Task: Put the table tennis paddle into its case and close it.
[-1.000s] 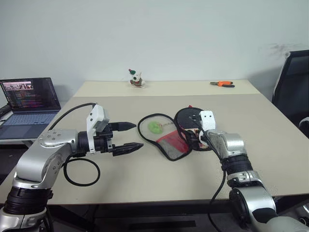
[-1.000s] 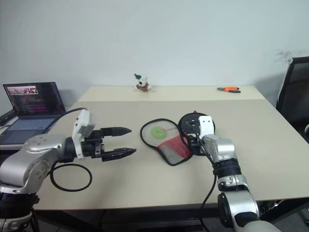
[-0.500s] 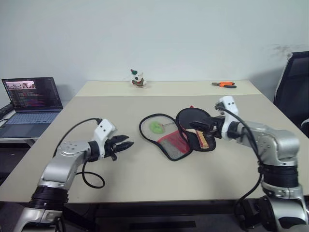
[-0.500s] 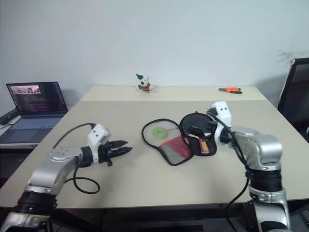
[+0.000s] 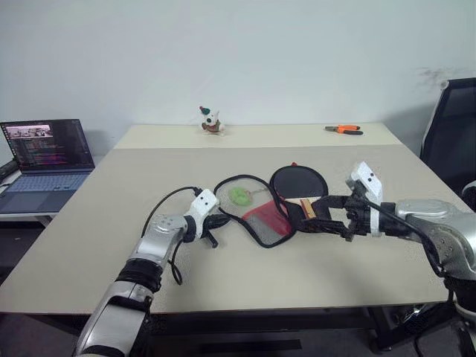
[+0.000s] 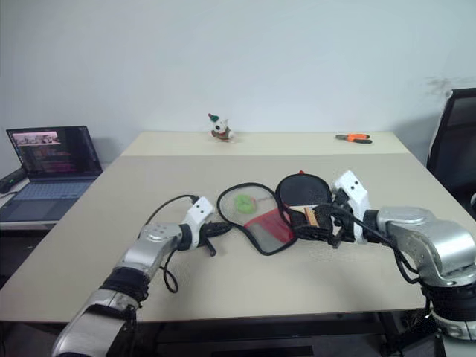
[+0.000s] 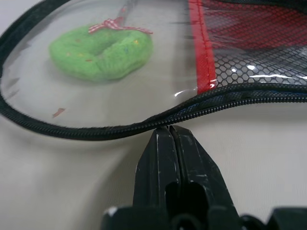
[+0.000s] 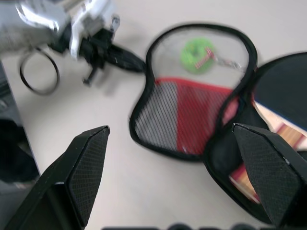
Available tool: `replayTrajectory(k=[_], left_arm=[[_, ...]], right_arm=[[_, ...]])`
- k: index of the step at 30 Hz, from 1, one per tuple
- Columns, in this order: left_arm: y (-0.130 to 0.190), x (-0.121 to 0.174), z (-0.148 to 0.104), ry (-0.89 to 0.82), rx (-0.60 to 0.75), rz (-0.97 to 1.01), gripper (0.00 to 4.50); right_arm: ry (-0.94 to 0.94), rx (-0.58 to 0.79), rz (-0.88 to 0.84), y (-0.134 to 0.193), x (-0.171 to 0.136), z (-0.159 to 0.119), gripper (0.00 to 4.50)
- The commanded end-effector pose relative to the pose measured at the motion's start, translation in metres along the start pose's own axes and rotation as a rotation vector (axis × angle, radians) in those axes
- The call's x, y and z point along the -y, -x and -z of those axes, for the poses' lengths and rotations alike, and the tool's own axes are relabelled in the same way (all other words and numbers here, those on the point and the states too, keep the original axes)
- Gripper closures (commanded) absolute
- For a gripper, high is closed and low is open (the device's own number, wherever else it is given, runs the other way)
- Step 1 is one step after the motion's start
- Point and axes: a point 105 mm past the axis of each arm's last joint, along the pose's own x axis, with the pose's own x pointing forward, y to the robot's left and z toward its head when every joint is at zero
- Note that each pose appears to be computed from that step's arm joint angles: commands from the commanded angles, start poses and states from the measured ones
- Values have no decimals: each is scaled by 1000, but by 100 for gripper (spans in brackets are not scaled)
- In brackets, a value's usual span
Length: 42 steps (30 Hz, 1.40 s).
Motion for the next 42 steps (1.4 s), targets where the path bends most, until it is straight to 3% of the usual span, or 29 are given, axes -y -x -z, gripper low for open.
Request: replayTrajectory(k=[1, 5, 12, 18, 22, 26, 34, 38, 42], left_arm=[[-5, -5, -17, -33, 41, -3, 446], [-18, -2, -47, -65, 111, 14, 446], [-47, 21, -132, -138, 284, 102, 446], [-71, 48, -170, -157, 341, 123, 446], [-77, 56, -170, -167, 349, 133, 446], [-65, 46, -166, -107, 399, 141, 446], [-8, 37, -170, -69, 521, 215, 446], [30, 15, -165, -63, 521, 69, 446], [55, 15, -166, -51, 528, 13, 446]], right_arm=[[54, 40, 87, 9, 17, -14, 0], [61, 45, 117, 16, 26, -16, 0], [48, 33, 189, 31, 41, -16, 0], [33, 4, 262, 39, 54, -11, 0], [20, -7, 309, 36, 63, -8, 0], [-36, -14, 340, 24, 76, -4, 0], [-163, -16, 410, -11, 115, 8, 0], [-215, -48, 480, -26, 137, 24, 0], [-243, -70, 467, -42, 140, 35, 0]])
